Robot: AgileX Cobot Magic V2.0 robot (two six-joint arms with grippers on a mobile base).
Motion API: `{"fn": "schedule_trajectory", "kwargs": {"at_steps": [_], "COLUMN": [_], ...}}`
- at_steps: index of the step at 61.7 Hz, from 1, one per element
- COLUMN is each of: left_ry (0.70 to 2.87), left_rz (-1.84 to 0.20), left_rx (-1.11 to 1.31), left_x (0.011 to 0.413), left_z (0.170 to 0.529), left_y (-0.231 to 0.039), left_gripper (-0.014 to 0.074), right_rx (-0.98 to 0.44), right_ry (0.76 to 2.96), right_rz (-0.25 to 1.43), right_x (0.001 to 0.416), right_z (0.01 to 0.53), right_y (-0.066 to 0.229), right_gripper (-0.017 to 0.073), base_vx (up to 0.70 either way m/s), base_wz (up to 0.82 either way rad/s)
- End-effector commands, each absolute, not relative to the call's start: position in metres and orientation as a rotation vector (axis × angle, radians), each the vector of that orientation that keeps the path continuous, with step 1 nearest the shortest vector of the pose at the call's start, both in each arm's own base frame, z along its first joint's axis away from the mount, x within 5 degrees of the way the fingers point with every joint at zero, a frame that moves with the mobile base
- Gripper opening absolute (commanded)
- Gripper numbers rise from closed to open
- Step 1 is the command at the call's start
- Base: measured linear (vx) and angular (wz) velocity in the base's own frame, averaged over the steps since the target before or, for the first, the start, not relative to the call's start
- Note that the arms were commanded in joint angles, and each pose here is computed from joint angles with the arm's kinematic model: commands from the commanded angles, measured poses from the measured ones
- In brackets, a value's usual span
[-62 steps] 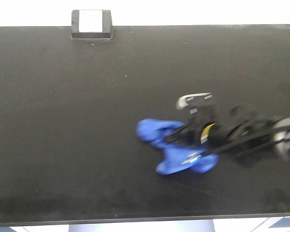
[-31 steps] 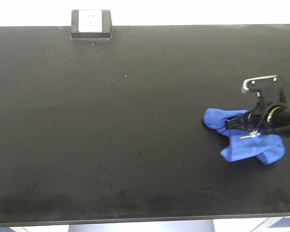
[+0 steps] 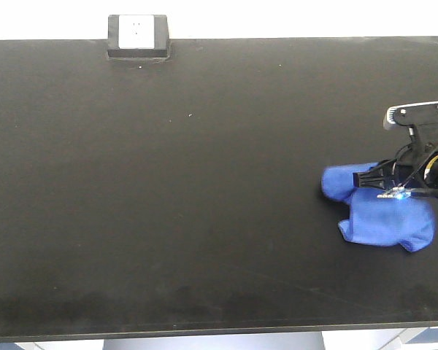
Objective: Wipe right workspace with blue cloth
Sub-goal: 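Drag the cloth back toward the right arm along the bench, then open the right gripper, release the cloth and lift away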
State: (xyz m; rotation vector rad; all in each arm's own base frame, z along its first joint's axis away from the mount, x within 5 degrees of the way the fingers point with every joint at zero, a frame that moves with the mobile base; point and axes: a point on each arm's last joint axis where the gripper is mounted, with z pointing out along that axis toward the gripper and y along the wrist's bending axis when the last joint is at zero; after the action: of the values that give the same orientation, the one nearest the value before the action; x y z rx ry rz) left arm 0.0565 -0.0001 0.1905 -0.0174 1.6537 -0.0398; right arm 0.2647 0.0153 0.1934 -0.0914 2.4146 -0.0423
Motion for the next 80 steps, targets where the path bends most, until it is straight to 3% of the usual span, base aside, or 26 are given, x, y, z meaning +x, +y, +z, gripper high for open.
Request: {"fn": "schedule_trajectory", "kwargs": {"at_steps": [1,7,16,38,66,73,80], "left_ry": [1.585,1.585,1.585,1.585,1.585,1.585,1.585], "left_rz": [-0.060,-0.060,-0.060,-0.060,-0.060,-0.060,-0.060], "left_rx": [-0.010,-0.010,-0.010,-0.010,-0.010,-0.010,-0.010], "left_x": [0.057,0.057,0.057,0.057,0.057,0.057,0.057], "left_z": [0.189,0.189,0.189,0.189,0.189,0.189,0.189], "left_y": [-0.001,-0.001,-0.001,-0.001,-0.001,-0.001,-0.001], "left_gripper": [-0.0006,-0.0006,-0.0006,-0.0006,-0.0006,-0.0006,-0.0006], "right_rx": [-0.073,-0.051,0.003,0.122,0.153,0.127,0.025], "right_ry": [2.319,2.355,2.384,2.066,1.729,1.703,1.668], "right_rz": [-0.016,-0.050,-0.127,-0.061,-0.017,-0.002,-0.056], "right_x": [0.269,0.260,0.232,0.135,0.048,0.037,0.034], "right_z": [0.212,0.218,0.244,0.326,0.357,0.350,0.326], "right_y": [0.016,0.012,0.004,-0.005,-0.012,-0.011,-0.009], "right_gripper": [0.0547,0.0599,0.0583,0.0498,0.0419,0.0366,0.0237], "base_vx": [0.00,0.00,0.00,0.00,0.00,0.00,0.00], "base_wz": [0.00,0.00,0.00,0.00,0.00,0.00,0.00]}}
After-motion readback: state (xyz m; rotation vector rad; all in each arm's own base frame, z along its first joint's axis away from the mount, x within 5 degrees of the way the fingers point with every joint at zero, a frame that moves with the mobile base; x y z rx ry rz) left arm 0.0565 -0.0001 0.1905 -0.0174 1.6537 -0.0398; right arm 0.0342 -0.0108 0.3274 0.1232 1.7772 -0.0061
